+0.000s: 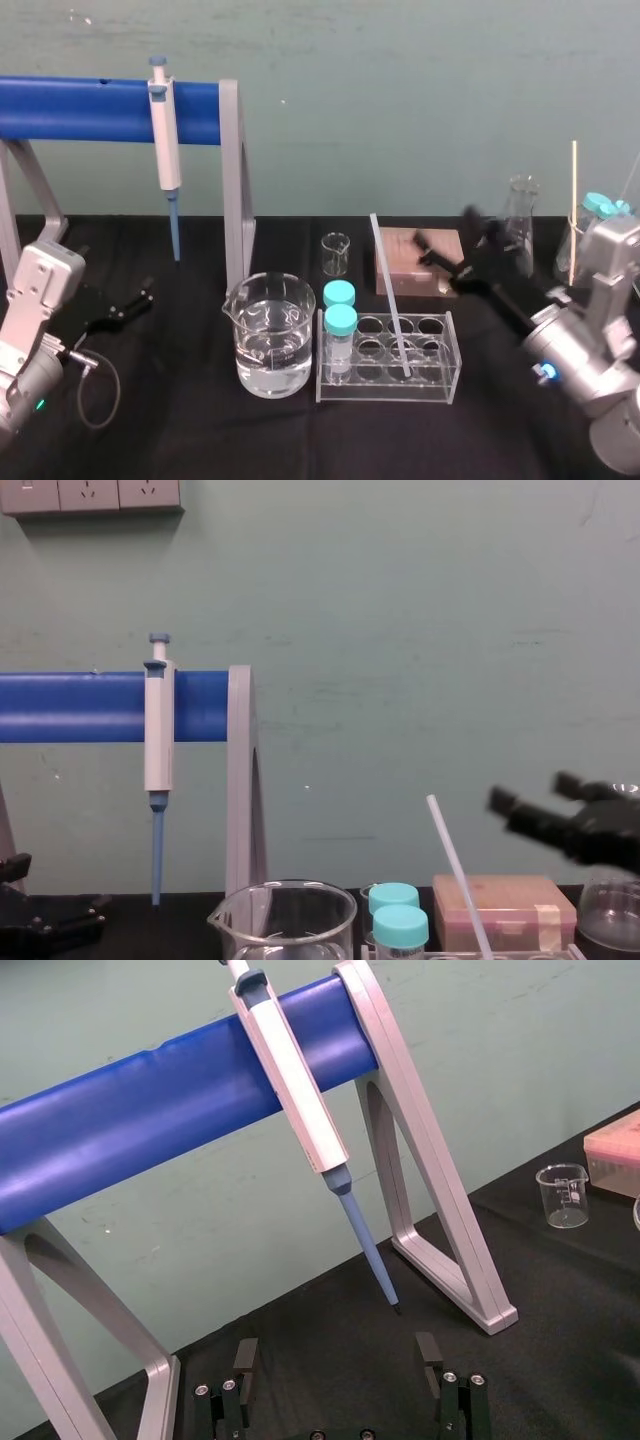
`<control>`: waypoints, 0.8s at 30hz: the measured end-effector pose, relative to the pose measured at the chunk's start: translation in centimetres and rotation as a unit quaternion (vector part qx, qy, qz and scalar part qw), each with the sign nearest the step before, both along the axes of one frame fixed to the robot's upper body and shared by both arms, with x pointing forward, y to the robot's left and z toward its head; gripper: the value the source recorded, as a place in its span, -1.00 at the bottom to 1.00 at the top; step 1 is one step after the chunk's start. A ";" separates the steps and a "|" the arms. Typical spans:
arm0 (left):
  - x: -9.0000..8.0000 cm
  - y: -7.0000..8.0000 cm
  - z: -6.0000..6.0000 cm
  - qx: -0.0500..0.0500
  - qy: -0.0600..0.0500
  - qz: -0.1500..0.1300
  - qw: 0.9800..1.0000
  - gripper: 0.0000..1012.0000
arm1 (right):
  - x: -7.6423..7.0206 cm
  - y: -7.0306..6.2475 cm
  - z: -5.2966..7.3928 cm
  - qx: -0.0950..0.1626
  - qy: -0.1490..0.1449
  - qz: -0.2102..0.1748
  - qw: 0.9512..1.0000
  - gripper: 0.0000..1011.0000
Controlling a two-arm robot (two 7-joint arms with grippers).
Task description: Pick up the stirring rod with one hand, then place it down.
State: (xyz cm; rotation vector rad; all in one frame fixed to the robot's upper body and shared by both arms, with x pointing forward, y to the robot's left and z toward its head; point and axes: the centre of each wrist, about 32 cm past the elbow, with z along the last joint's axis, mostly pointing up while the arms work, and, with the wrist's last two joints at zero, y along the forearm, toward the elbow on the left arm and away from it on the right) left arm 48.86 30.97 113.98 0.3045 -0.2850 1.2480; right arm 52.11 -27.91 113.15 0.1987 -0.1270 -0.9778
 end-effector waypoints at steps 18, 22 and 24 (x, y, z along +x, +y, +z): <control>0.0 0.0 0.0 0.000 0.000 0.000 1.000 0.98 | -1.7 -1.4 -0.7 -0.015 0.093 -0.142 0.985 0.98; 0.0 0.0 0.0 0.000 0.000 0.000 1.000 0.98 | -1.7 -1.4 -0.7 -0.015 0.092 -0.142 0.985 0.98; 0.0 0.0 0.0 0.000 0.000 0.000 1.000 0.98 | -1.7 -1.4 -0.7 -0.015 0.092 -0.142 0.985 0.98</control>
